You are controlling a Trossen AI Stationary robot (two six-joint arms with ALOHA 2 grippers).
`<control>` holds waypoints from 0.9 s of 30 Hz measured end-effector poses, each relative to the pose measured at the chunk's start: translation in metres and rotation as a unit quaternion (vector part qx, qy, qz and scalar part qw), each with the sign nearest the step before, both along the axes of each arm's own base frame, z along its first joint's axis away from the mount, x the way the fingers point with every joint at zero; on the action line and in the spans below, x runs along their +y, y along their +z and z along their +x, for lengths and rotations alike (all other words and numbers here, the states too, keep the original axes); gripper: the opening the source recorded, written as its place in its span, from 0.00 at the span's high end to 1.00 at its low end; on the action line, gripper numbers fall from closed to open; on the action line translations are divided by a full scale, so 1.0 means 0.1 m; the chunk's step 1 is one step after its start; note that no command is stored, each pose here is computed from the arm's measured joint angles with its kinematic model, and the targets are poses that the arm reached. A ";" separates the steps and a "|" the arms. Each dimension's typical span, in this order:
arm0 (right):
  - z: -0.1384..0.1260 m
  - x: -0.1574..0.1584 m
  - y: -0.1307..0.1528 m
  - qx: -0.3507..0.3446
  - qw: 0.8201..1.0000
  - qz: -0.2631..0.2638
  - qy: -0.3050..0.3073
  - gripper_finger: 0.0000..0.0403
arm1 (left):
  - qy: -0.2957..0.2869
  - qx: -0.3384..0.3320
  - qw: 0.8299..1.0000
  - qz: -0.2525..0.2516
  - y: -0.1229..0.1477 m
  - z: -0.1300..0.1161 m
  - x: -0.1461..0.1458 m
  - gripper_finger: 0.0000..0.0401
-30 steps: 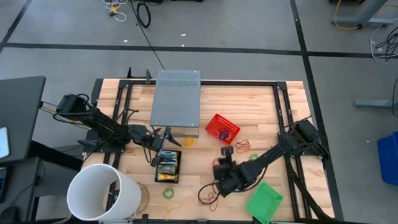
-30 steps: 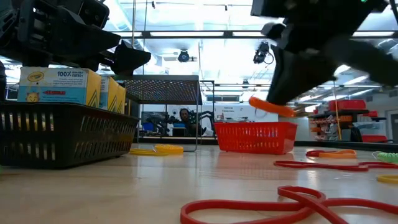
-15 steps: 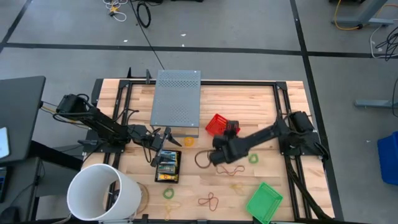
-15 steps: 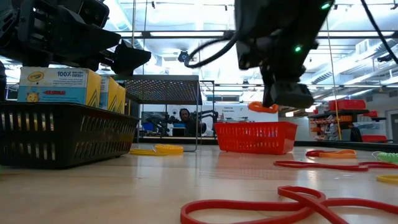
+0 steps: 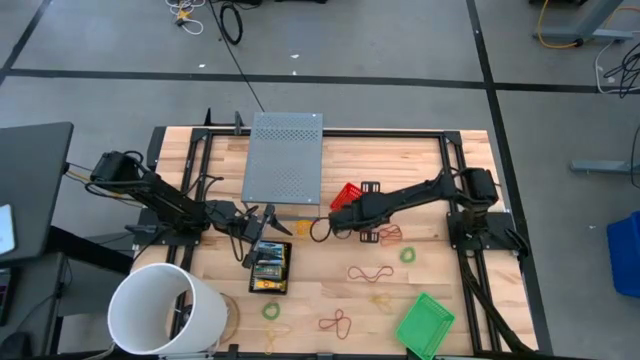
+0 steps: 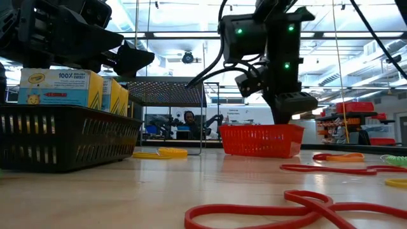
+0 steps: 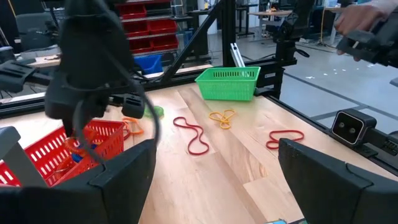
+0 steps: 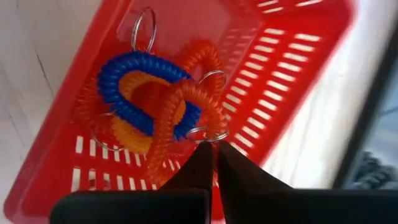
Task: Pick & Place Office Desk Supplies
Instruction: Put the orange spring keychain into the red basket, then put the top green spring keychain into the red basket
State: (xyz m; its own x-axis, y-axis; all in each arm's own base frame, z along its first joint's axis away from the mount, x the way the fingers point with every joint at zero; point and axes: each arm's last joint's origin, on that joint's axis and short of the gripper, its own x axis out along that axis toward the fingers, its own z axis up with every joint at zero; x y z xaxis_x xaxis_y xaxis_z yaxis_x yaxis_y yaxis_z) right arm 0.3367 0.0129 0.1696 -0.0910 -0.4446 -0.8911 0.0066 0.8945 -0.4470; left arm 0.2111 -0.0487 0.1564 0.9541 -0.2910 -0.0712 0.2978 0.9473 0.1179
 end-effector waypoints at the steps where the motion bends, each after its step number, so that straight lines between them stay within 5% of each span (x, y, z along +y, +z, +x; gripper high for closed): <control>1: 0.00 -0.03 0.00 0.002 1.000 0.007 0.000 0.95 | 0.000 0.000 1.000 0.000 0.00 0.00 0.00 0.16; 8: 0.02 -0.13 -0.01 0.004 1.000 0.024 0.000 0.83 | 0.000 0.000 1.000 0.000 0.00 0.00 0.00 0.16; 20: 0.03 -0.16 0.03 -0.021 0.999 -0.030 -0.030 0.57 | 0.000 -0.001 1.000 0.003 0.00 0.00 0.00 0.16; 27: 0.12 -0.10 0.38 -0.080 0.992 -0.091 -0.046 0.51 | 0.001 -0.001 1.000 0.002 0.00 0.00 0.00 0.16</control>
